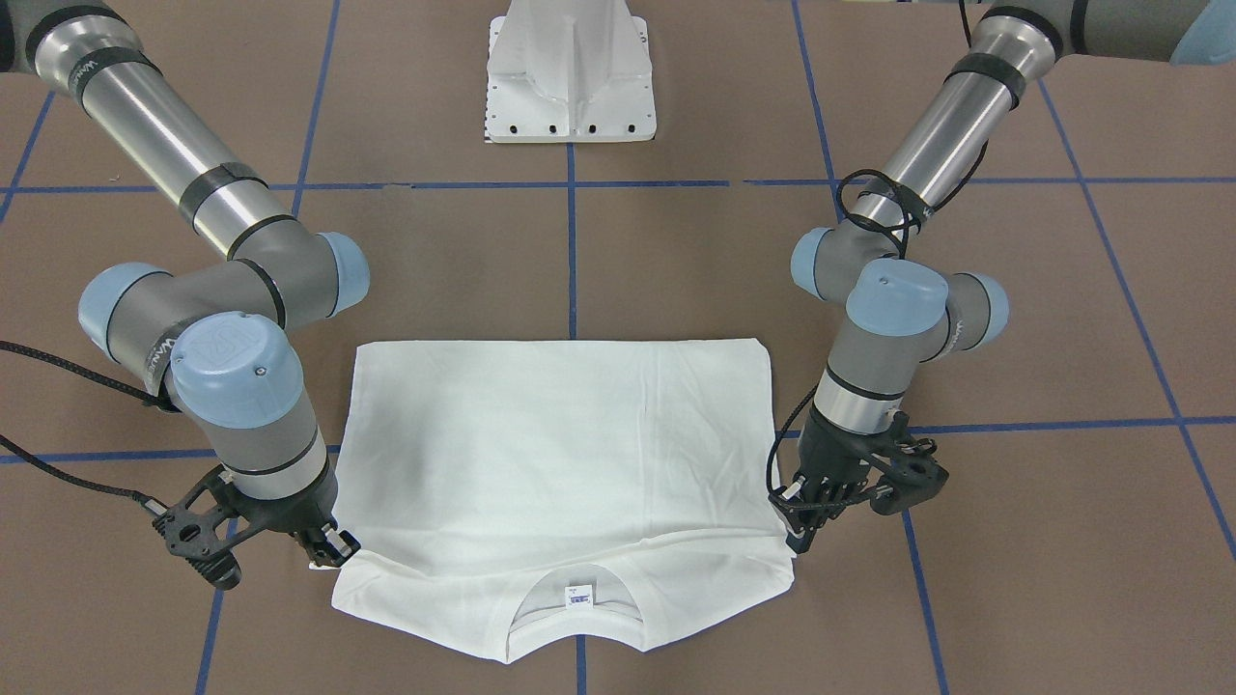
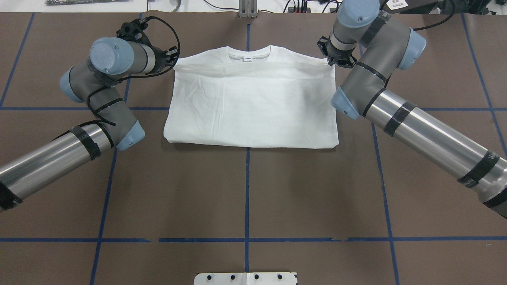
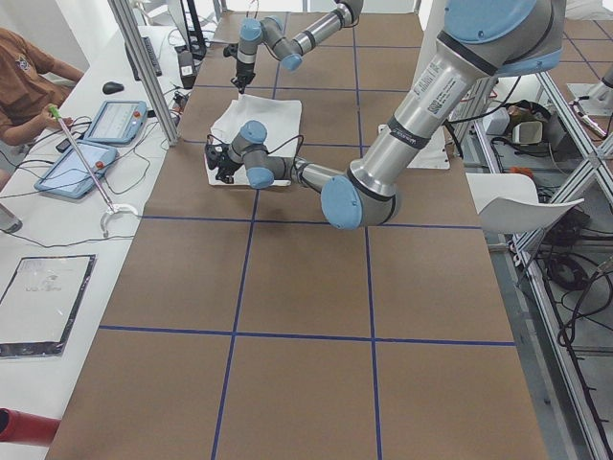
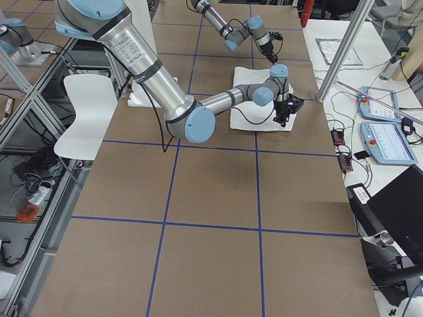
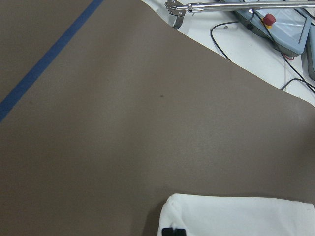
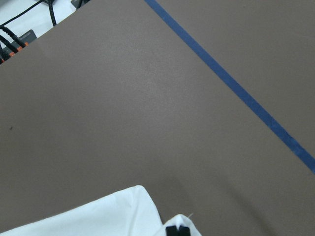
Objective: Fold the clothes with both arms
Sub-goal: 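Open both grippers at the collar and lift them off the shirt, then move the right gripper down to the folded shirt's corner nearest the robot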
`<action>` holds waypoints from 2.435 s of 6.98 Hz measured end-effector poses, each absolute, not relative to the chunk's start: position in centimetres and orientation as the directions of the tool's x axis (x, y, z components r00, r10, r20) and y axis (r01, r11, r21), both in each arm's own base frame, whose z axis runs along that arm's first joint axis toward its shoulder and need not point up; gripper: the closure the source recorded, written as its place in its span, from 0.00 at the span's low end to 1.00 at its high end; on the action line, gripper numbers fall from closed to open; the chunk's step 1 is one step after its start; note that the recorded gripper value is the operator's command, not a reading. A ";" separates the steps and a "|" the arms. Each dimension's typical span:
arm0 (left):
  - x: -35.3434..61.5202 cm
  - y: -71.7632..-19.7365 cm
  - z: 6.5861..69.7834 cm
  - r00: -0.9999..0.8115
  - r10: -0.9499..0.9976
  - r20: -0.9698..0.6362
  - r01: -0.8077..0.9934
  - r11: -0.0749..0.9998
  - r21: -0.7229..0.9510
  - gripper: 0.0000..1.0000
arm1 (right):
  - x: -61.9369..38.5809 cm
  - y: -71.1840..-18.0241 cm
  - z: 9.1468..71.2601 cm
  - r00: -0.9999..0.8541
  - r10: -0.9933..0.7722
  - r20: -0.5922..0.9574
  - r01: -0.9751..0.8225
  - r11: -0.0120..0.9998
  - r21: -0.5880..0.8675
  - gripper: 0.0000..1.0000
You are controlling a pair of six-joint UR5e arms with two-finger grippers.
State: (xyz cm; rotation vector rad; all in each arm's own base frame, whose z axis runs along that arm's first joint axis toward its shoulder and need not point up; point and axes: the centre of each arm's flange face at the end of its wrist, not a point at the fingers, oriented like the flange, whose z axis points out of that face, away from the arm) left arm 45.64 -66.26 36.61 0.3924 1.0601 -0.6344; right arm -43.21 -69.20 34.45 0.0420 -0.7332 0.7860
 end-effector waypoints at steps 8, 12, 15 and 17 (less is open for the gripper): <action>40.9 -66.6 39.6 0.315 -0.258 -0.913 0.672 0.741 0.022 0.57 | -41.4 -47.8 33.9 0.317 0.681 0.660 -0.579 0.690 -0.434 0.35; 40.7 -66.5 39.5 0.299 -0.249 -0.921 0.675 0.738 0.020 0.57 | -45.2 -44.4 35.6 0.325 0.698 0.638 -0.615 0.668 -0.418 0.35; 40.7 -66.4 39.6 0.302 -0.249 -0.920 0.675 0.738 0.022 0.57 | -45.8 -44.3 36.7 0.331 0.713 0.619 -0.625 0.656 -0.422 0.37; 40.7 -66.4 39.6 0.302 -0.248 -0.920 0.675 0.738 0.023 0.57 | -46.1 -44.4 37.7 0.342 0.718 0.607 -0.632 0.653 -0.417 0.42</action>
